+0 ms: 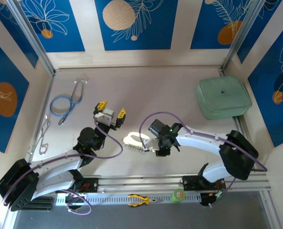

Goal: Put the keys on the keyring

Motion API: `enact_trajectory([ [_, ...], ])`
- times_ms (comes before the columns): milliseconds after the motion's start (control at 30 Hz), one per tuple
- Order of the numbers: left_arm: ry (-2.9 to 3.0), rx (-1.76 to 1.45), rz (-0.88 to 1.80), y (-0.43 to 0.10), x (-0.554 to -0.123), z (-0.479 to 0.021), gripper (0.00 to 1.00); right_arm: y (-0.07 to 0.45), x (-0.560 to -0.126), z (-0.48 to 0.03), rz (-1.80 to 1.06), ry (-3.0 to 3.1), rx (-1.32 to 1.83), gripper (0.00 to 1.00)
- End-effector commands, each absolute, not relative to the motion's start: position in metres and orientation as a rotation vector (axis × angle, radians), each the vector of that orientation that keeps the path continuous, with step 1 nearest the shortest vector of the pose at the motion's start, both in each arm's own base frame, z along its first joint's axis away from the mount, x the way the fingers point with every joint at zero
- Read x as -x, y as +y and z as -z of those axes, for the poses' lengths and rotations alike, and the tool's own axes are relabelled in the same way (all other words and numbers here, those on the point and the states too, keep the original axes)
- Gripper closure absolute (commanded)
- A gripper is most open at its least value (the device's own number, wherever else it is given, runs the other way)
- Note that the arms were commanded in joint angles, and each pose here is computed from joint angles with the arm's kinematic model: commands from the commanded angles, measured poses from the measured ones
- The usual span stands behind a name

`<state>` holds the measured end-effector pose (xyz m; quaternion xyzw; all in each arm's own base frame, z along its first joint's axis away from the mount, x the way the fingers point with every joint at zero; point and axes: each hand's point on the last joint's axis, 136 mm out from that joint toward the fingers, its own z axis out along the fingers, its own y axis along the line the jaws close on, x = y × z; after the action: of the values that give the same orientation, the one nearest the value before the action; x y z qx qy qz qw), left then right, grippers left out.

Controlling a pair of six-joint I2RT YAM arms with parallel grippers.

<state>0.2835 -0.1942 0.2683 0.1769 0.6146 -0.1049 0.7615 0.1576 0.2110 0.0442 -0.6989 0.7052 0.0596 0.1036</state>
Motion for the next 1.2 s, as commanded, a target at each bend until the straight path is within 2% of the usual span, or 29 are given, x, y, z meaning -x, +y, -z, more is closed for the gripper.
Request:
enact_trajectory([
  [0,1.341,-0.372,0.263,-0.198,-0.288,-0.275,0.18,0.224,-0.154,-0.076,-0.347,2.13,1.909,0.73],
  [100,1.385,-0.374,0.282,-0.201,-0.291,-0.265,0.18,0.252,-0.153,-0.094,-0.538,2.185,1.723,0.72],
  [233,1.476,-0.308,0.295,-0.197,-0.301,-0.251,0.17,0.272,-0.15,-0.095,-0.609,2.308,1.535,0.73],
  [333,1.568,-0.184,0.306,-0.183,-0.311,-0.236,0.17,0.262,-0.151,-0.081,-0.483,2.383,1.507,0.72],
  [433,1.645,-0.078,0.322,-0.17,-0.319,-0.219,0.16,0.249,-0.15,-0.061,-0.313,2.349,1.616,0.71],
  [633,1.698,0.057,0.296,-0.15,-0.325,-0.203,0.17,0.258,-0.153,-0.037,-0.258,2.239,1.717,0.67],
  [933,1.709,0.077,0.293,-0.145,-0.323,-0.2,0.17,0.258,-0.171,-0.018,-0.116,2.201,1.734,0.67],
  [1100,1.706,0.072,0.294,-0.145,-0.322,-0.201,0.17,0.251,-0.171,-0.008,-0.059,2.206,1.779,0.72],
  [1167,1.706,0.07,0.29,-0.144,-0.322,-0.201,0.17,0.248,-0.172,-0.007,-0.041,2.213,1.788,0.82],
])
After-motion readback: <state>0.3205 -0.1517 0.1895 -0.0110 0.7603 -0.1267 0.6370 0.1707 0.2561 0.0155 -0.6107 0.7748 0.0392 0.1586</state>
